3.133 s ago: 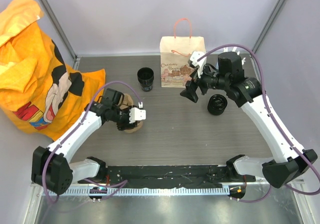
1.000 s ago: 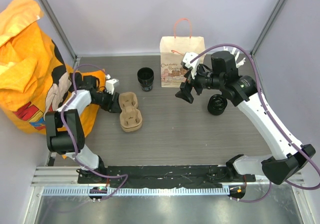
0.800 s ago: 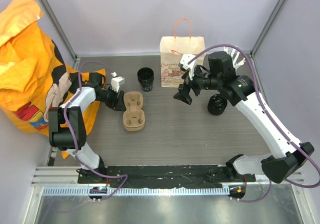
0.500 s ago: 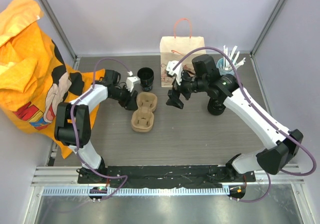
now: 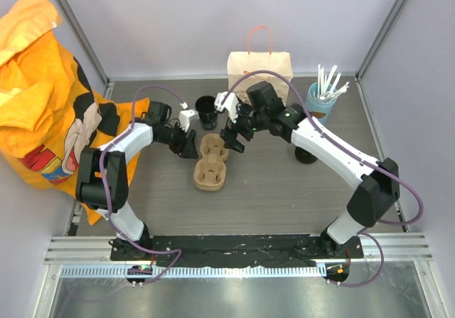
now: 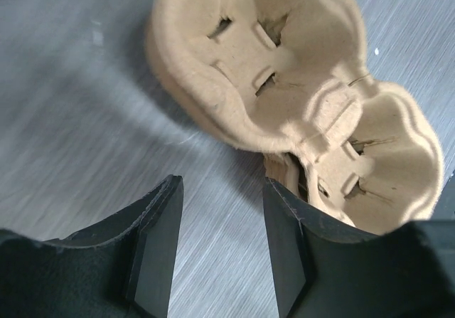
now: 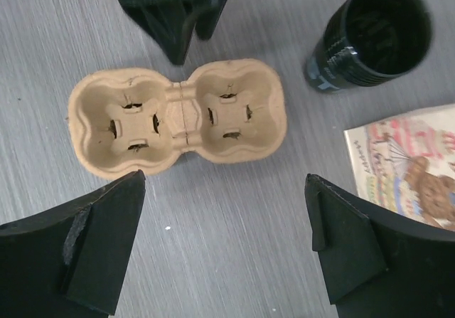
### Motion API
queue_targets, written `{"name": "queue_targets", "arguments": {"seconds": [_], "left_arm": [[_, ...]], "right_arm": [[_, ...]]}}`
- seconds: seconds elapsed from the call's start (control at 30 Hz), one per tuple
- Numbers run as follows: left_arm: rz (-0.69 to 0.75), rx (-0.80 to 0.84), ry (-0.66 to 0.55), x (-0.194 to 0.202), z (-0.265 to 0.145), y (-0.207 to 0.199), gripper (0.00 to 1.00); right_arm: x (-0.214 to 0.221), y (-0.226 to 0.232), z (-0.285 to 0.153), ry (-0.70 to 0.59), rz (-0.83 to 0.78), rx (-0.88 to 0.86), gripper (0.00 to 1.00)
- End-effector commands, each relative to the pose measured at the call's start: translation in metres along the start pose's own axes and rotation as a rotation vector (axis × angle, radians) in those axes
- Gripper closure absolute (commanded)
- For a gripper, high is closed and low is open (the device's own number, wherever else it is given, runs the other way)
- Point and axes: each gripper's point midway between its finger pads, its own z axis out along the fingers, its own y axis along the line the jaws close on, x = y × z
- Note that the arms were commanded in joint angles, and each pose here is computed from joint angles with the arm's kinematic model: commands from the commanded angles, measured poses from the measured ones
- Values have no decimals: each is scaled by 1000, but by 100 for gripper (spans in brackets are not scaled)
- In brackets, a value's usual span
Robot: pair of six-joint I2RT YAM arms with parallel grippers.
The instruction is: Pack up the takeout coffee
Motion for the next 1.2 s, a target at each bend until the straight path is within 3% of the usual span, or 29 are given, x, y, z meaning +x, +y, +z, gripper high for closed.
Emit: {"name": "queue_targets", "arguments": {"seconds": [0.0,0.4,0.97,1.17], "left_arm": [[48,-26,-137,-32,-39,-6,47],[31,-104,-165,-13,-81,-17,47],[34,-126,-252,-10,-105,-21,46],[27,-119,-254,-9,-103,-20,46]], "right_arm": [[3,0,33,14,-53,-10,2],[23,35,95,56,-90,-189,2],[50,28,132,142,-115,-161,0],[56,31,138,152,-104,-179,12]]}}
